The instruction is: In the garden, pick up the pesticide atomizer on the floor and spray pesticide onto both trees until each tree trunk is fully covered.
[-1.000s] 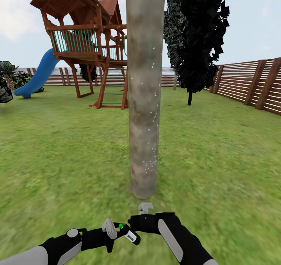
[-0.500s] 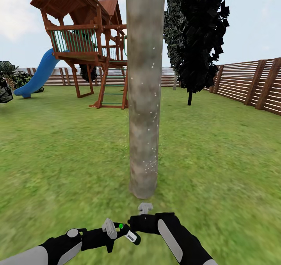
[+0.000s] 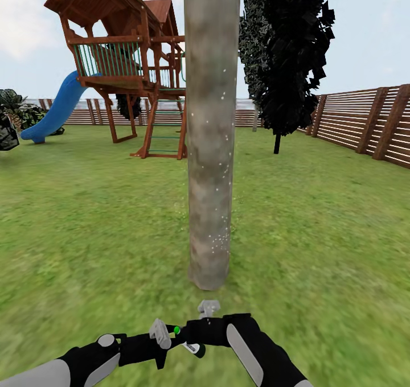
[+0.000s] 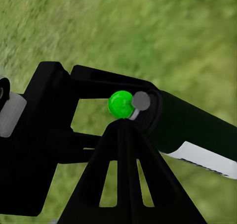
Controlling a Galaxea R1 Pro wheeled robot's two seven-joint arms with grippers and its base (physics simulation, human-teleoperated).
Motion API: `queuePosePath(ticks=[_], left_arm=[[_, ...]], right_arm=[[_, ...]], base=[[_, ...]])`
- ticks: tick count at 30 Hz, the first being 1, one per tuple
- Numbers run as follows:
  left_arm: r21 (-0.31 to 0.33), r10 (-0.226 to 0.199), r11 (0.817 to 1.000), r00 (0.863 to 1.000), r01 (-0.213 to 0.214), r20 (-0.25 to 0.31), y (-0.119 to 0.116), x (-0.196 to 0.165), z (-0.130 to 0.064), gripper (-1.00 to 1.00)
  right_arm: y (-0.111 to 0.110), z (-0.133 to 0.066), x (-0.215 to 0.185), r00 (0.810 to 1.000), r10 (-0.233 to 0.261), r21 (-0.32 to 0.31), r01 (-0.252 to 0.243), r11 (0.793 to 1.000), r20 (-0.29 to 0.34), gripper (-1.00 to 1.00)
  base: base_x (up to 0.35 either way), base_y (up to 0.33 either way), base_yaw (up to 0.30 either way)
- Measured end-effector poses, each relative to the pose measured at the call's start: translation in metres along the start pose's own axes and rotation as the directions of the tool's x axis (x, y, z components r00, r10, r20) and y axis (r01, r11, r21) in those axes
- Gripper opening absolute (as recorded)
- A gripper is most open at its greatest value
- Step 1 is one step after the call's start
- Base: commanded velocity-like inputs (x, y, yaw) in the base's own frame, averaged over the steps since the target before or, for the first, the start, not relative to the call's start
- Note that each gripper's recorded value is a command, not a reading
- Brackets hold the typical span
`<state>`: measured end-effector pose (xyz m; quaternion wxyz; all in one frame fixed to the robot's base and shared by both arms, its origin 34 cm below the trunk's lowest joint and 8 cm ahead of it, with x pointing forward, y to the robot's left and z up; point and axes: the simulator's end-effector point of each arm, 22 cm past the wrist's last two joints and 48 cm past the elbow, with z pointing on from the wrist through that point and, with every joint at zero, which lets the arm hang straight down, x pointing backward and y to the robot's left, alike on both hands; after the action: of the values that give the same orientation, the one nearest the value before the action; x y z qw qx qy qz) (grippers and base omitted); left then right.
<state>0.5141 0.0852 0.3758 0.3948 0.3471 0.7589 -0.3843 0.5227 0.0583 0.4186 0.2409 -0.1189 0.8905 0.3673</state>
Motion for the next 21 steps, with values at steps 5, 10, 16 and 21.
queuePosePath(ticks=[5,10,16,21], left_arm=[[0.000,0.000,1.000,1.000,0.000,0.000,-0.0001,-0.0001,0.0001,-1.00],[0.001,0.000,1.000,1.000,0.000,0.001,-0.0005,-0.0002,0.0005,-1.00],[0.002,0.000,1.000,1.000,0.000,0.001,-0.0008,-0.0004,0.0009,-1.00],[0.002,0.000,1.000,1.000,0.000,0.001,-0.0008,-0.0004,0.0009,-1.00]], right_arm=[[0.0000,0.0000,0.0001,1.000,0.000,0.000,0.000,1.000,0.000,-1.00],[0.0001,0.0001,0.0000,1.000,-0.001,0.000,0.001,1.000,0.001,-1.00],[0.0002,0.0000,-0.0006,1.000,0.000,-0.001,0.000,1.000,0.003,-1.00],[0.0002,0.0000,-0.0008,1.000,0.000,-0.001,0.000,1.000,0.004,-1.00]], base=[[0.000,0.000,0.000],[0.000,0.000,0.000],[0.000,0.000,0.000],[0.000,0.000,0.000]])
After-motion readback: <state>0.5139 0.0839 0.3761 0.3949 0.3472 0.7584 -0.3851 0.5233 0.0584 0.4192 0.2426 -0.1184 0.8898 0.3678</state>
